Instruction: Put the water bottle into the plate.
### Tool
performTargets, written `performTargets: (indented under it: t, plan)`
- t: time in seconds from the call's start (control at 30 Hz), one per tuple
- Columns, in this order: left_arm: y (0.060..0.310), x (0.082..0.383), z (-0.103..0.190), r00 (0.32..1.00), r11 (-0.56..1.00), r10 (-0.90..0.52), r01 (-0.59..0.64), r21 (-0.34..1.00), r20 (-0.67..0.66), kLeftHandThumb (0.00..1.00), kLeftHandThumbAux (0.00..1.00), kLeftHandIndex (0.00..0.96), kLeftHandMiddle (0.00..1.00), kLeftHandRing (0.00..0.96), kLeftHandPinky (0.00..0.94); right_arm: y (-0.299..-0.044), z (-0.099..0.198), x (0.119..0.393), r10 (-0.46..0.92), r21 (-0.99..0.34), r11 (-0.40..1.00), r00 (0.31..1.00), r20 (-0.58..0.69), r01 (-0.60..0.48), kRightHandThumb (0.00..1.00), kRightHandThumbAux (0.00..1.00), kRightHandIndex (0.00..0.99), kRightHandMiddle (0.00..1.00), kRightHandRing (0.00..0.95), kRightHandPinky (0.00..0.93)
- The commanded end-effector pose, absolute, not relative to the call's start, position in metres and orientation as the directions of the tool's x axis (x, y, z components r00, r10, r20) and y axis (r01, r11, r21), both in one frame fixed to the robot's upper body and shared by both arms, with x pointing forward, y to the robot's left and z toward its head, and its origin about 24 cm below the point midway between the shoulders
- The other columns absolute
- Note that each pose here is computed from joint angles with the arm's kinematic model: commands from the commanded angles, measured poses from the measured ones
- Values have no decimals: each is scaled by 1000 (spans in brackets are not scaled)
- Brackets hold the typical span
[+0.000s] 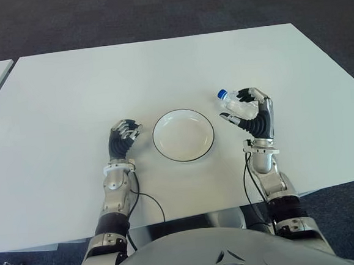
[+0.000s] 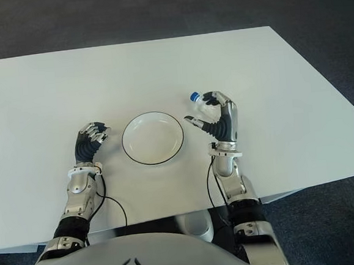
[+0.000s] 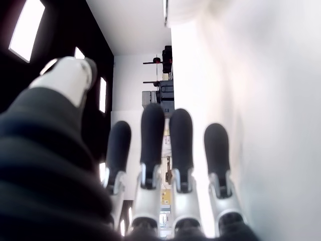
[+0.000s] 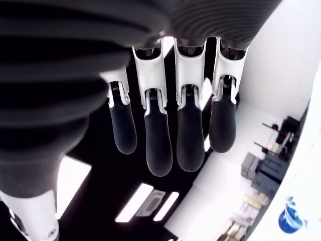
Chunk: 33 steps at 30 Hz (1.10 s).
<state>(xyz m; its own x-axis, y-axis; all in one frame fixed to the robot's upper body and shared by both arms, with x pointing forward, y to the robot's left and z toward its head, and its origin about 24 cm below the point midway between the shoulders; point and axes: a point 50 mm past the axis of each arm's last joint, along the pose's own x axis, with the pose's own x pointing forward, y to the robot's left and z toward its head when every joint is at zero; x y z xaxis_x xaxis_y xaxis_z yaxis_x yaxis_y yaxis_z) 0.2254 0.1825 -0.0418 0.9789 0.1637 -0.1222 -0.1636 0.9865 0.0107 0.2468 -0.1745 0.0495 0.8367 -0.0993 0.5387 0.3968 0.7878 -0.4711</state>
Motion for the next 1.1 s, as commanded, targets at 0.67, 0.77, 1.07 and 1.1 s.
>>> performTargets:
  t: [0.67, 0.77, 1.07, 1.1]
  plan:
    - [179, 209, -65, 947, 982, 187, -190, 12, -261, 704, 720, 430, 501, 480, 465, -177, 47, 286, -158, -667, 543, 843, 515, 510, 565, 328, 0, 0, 0, 0]
    - [179, 209, -65, 946, 981, 187, -191, 11, -264, 704, 719, 430, 497, 474, 460, -174, 44, 293, -164, -709, 540, 883, 440, 453, 579, 294, 0, 0, 0, 0]
    - [180, 207, -65, 946, 982, 185, -189, 11, -267, 705, 718, 430, 494, 471, 461, -171, 24, 312, -164, -834, 479, 961, 222, 275, 547, 212, 0, 0, 0, 0]
    - [180, 207, -65, 946, 982, 185, -188, 12, -266, 705, 718, 430, 494, 470, 460, -172, 21, 314, -161, -846, 469, 966, 201, 254, 540, 204, 0, 0, 0, 0]
